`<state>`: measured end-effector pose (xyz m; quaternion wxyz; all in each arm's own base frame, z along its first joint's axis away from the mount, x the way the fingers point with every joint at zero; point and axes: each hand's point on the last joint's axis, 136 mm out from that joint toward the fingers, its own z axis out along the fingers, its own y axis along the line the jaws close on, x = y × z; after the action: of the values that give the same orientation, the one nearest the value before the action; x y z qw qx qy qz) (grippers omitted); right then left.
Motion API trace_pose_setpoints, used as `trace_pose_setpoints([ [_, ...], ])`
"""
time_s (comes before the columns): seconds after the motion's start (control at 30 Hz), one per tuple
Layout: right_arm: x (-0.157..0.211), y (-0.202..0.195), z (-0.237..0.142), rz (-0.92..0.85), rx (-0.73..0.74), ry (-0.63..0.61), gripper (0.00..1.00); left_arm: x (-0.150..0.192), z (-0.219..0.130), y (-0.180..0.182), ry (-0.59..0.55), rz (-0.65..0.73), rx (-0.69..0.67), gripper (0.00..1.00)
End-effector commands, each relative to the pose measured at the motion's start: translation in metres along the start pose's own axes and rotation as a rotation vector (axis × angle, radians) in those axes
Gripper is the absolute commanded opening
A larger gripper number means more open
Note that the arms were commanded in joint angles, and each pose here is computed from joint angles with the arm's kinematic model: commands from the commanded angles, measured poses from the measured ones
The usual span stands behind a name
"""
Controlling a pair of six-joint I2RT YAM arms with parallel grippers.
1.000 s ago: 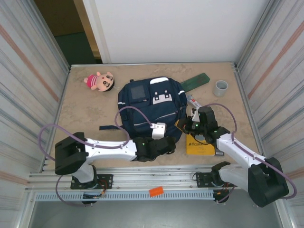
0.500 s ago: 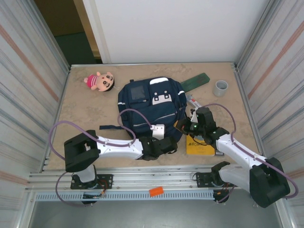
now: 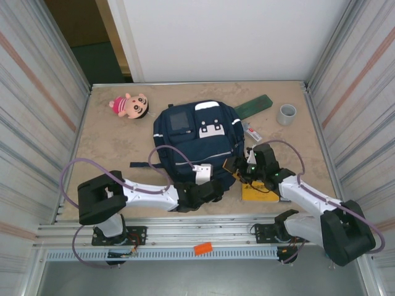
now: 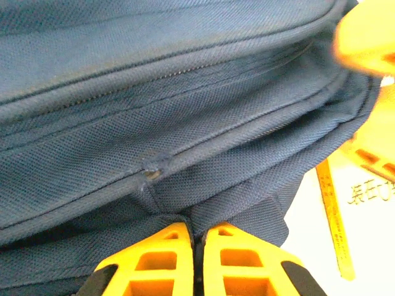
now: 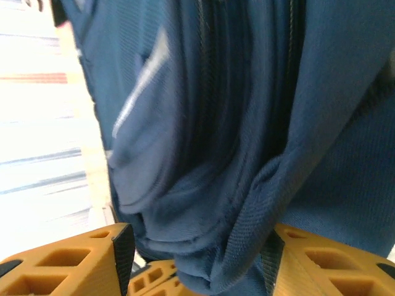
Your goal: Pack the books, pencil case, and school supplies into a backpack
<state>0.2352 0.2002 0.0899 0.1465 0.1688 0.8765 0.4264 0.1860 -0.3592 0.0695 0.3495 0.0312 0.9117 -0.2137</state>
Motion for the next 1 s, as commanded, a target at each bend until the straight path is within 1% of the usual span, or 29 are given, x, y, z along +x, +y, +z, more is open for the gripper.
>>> trace_pose_setpoints([
  [0.0,-0.001,0.018,0.006,-0.01,-0.056,0.008,0.58,-0.01,-0.012,-0.017,-0.036,0.016,0.077,0.0],
  [0.07,-0.003,0.018,0.01,-0.012,-0.047,0.006,0.57,-0.011,-0.015,-0.018,-0.048,0.024,0.085,0.0],
  [0.1,-0.005,0.018,0.011,-0.014,-0.041,0.001,0.53,-0.012,-0.017,-0.018,-0.053,0.029,0.092,0.0],
  [0.13,-0.007,0.016,0.012,-0.015,-0.033,-0.003,0.4,-0.012,-0.019,-0.017,-0.056,0.03,0.092,0.0],
  [0.2,-0.012,0.015,0.012,-0.015,-0.031,-0.002,0.2,-0.013,-0.022,-0.013,-0.061,0.031,0.085,0.0],
  [0.23,-0.013,0.017,0.011,-0.023,-0.038,0.002,0.13,-0.013,-0.023,-0.009,-0.062,0.032,0.075,0.0],
  [0.3,-0.021,0.02,0.003,-0.041,-0.033,-0.005,0.06,-0.014,-0.028,0.002,-0.07,0.033,0.053,0.0],
  [0.4,-0.03,0.026,-0.011,-0.074,-0.035,-0.005,0.0,-0.016,-0.038,0.016,-0.093,0.037,0.038,0.0],
  [0.77,-0.043,0.06,-0.042,-0.16,-0.109,0.1,0.0,-0.023,-0.069,0.082,-0.161,0.056,-0.099,0.0],
  [0.97,-0.048,0.089,-0.061,-0.219,-0.161,0.135,0.0,-0.027,-0.08,0.129,-0.198,0.004,-0.189,0.0],
])
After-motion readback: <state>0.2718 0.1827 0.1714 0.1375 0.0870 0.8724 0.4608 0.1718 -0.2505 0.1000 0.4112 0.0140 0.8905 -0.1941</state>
